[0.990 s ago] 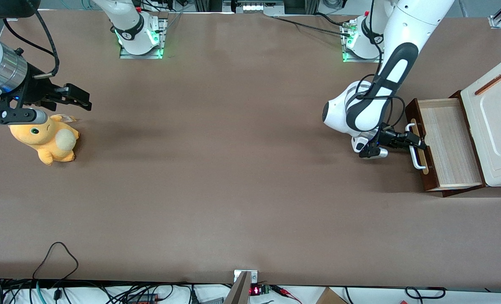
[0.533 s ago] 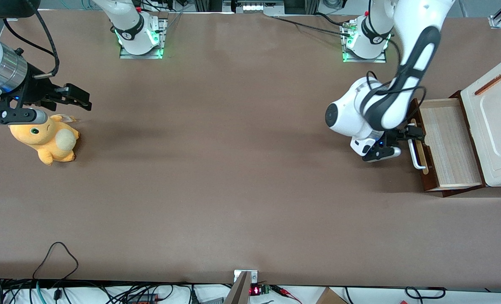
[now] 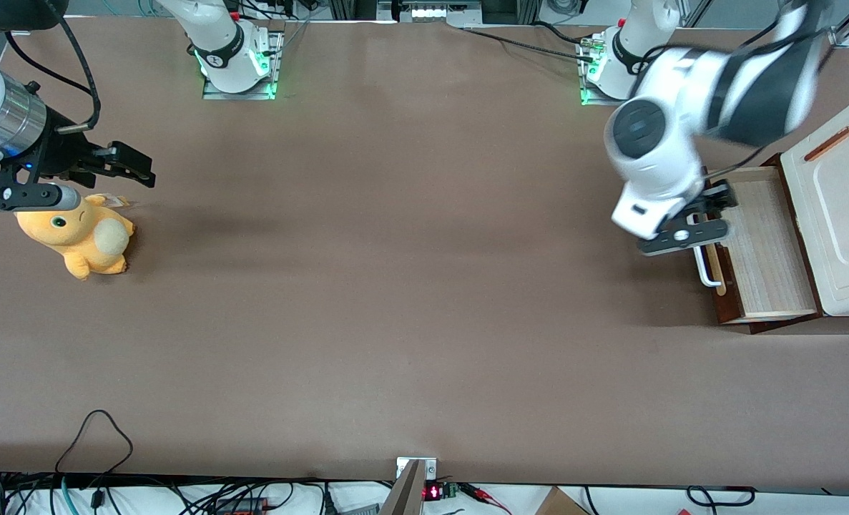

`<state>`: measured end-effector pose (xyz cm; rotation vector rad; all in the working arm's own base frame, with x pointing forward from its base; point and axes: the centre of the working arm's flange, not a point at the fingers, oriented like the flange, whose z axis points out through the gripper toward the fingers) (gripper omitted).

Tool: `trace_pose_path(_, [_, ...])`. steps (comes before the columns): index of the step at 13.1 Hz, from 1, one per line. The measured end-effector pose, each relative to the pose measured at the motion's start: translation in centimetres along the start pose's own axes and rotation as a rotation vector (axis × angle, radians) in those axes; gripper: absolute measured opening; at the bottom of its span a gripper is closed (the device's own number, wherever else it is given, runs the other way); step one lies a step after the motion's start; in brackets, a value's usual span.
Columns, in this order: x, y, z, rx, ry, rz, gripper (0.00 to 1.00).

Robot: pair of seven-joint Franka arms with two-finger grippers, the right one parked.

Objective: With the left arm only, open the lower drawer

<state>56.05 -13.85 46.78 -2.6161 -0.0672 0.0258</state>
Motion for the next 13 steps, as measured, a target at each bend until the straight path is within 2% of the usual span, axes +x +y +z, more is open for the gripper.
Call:
trace_pose_path(1, [0.5,-2.6,-1.2,-0.095,-0.020,0.006,1.00])
trace_pose_path(3, [1.5,-8.6,-1.9,-0.314,-0.067,-0.010,1.00])
trace_pose_path(4, [1.8,-11.6,-1.5,-0.387,-0.070,-0.008,1.00])
trace_pose_path(5, [1.9,-14.1,-1.1,-0.431,-0.062,0.013,1.00])
trace_pose_path(6, [1.8,-15.6,-0.9,-0.459,-0.049,0.041,1.00])
trace_pose_path(8, [1.4,-16.8,-1.4,-0.488,-0.024,0.077,1.00])
trace_pose_path(10, [1.1,-16.9,-2.3,-0.490,-0.007,0.085,1.00])
trace_pose_path(13, [0.9,-16.8,-2.6,-0.503,-0.002,0.086,1.00])
